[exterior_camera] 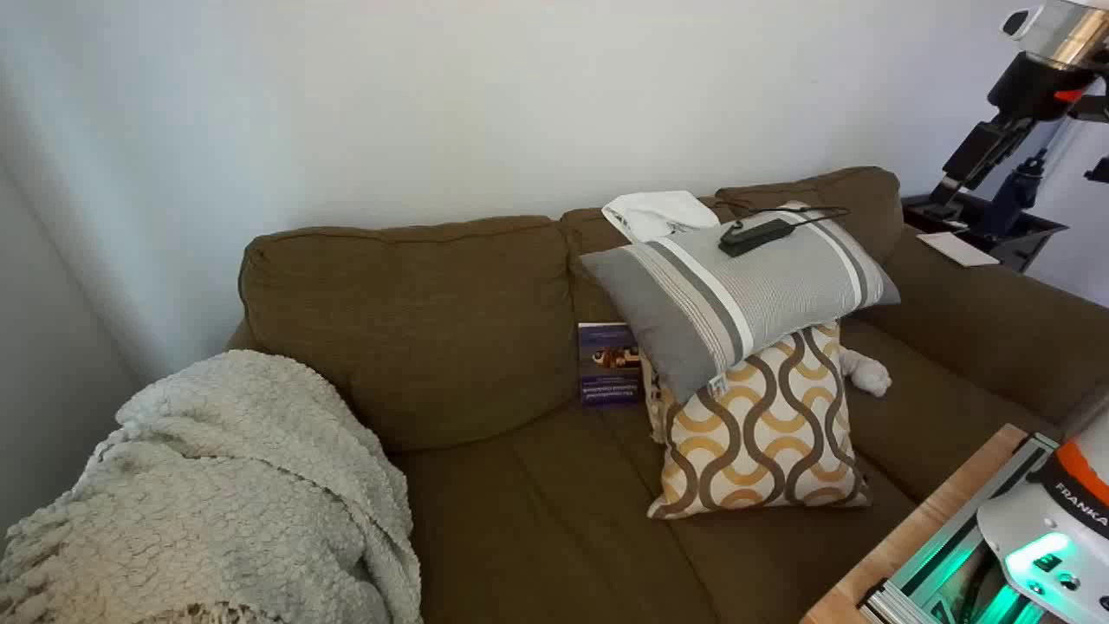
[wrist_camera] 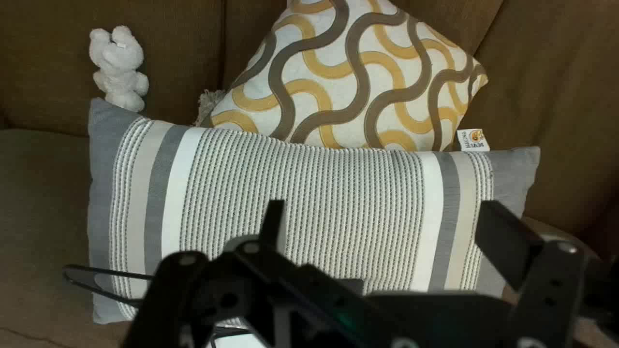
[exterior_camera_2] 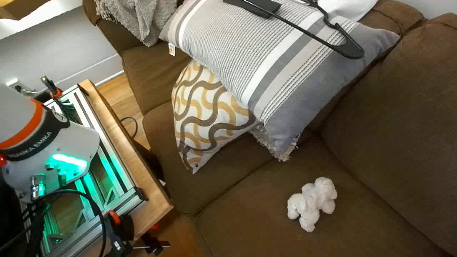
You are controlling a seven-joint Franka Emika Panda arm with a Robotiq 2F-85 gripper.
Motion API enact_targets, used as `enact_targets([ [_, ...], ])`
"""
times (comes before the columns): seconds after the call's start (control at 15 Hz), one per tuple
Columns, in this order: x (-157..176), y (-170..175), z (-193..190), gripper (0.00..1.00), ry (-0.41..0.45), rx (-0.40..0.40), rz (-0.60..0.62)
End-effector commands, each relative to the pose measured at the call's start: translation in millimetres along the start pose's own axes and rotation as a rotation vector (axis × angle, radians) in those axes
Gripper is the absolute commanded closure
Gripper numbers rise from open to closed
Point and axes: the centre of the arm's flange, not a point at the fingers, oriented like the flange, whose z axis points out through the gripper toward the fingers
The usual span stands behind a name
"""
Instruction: Move the hanger to the sofa head
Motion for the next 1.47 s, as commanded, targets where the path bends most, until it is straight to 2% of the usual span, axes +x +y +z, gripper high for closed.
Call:
enact_targets([
  [0.0,0.0,0.0,0.0,0.00,0.000,0.000,0.000],
  [0.93,0.0,0.0,0.0,0.00,0.000,0.000,0.000],
  [1.0,4.1,0.7,5.1,0.00,-0.002,-0.025,0.024],
  [1.07,8.0,1.8,8.0,0.00,-0.007,-0.004,0.045],
  [1.13,15.5,7.0,14.2,0.00,-0.007,-0.019,0.103],
  [1.2,20.5,11.8,16.2,0.00,-0.002,-0.012,0.135],
  [1.27,26.1,18.1,14.8,0.00,0.014,0.056,0.142],
  [1.4,43.5,32.1,25.7,0.00,0.037,0.082,0.184],
])
